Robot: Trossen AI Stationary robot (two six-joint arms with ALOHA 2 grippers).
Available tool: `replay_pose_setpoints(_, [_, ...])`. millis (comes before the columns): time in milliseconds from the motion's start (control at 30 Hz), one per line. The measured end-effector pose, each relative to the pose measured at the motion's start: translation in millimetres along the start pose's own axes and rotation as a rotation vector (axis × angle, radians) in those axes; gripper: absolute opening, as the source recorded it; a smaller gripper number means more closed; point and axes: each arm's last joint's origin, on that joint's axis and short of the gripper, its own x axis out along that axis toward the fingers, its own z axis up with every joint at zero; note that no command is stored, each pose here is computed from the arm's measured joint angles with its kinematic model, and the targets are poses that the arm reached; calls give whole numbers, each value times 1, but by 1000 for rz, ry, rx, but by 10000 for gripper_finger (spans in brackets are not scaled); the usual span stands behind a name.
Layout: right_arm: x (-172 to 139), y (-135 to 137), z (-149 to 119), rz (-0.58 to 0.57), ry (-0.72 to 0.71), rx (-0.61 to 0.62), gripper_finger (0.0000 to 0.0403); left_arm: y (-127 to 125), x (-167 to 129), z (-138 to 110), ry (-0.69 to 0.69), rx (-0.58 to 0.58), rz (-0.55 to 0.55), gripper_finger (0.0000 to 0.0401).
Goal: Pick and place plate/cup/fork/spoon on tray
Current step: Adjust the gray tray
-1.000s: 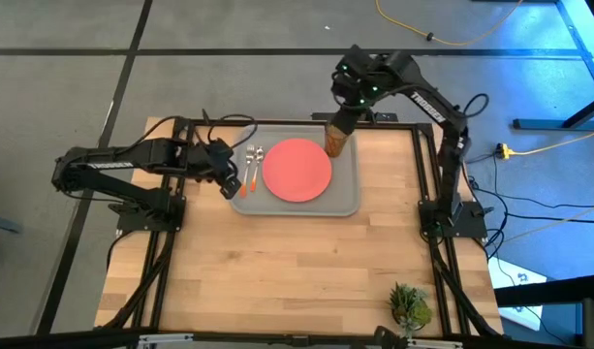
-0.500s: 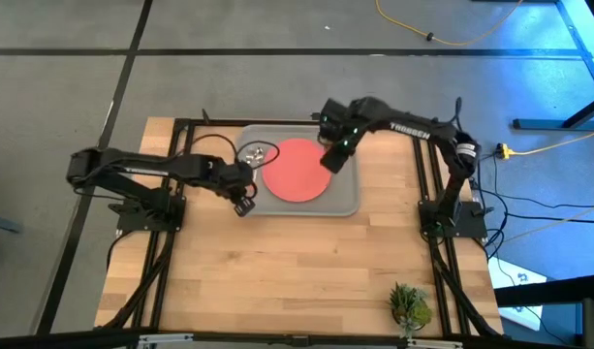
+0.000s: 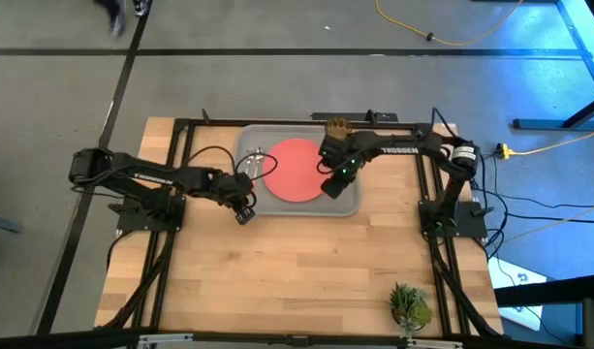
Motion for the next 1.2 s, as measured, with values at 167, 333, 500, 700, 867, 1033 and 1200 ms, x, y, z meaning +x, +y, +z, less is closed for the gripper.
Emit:
replay_pose_setpoints(167, [14,-1,-9,-1,13,23,5,4,8,-9,-10,1,-7,0])
replay_pose_setpoints(333, [22,-1,-14,-4,24,30,5,11,14,-23,27,-38,20,0])
replay_pose_setpoints(500, [26,0,-18,-5,31,35,5,14,17,-27,39,-52,26,0])
replay_pose_setpoints(700, [30,6,-19,0,30,25,5,14,17,-28,44,-51,21,0])
replay_pose_setpoints(867, [39,11,-19,0,42,12,5,13,17,-28,48,-46,18,0])
replay_pose_setpoints(1033, [46,18,-22,17,74,-7,5,12,17,-31,73,-42,-7,0])
replay_pose_setpoints(1200, [49,28,-28,35,93,-11,5,8,17,-36,104,-38,-35,0])
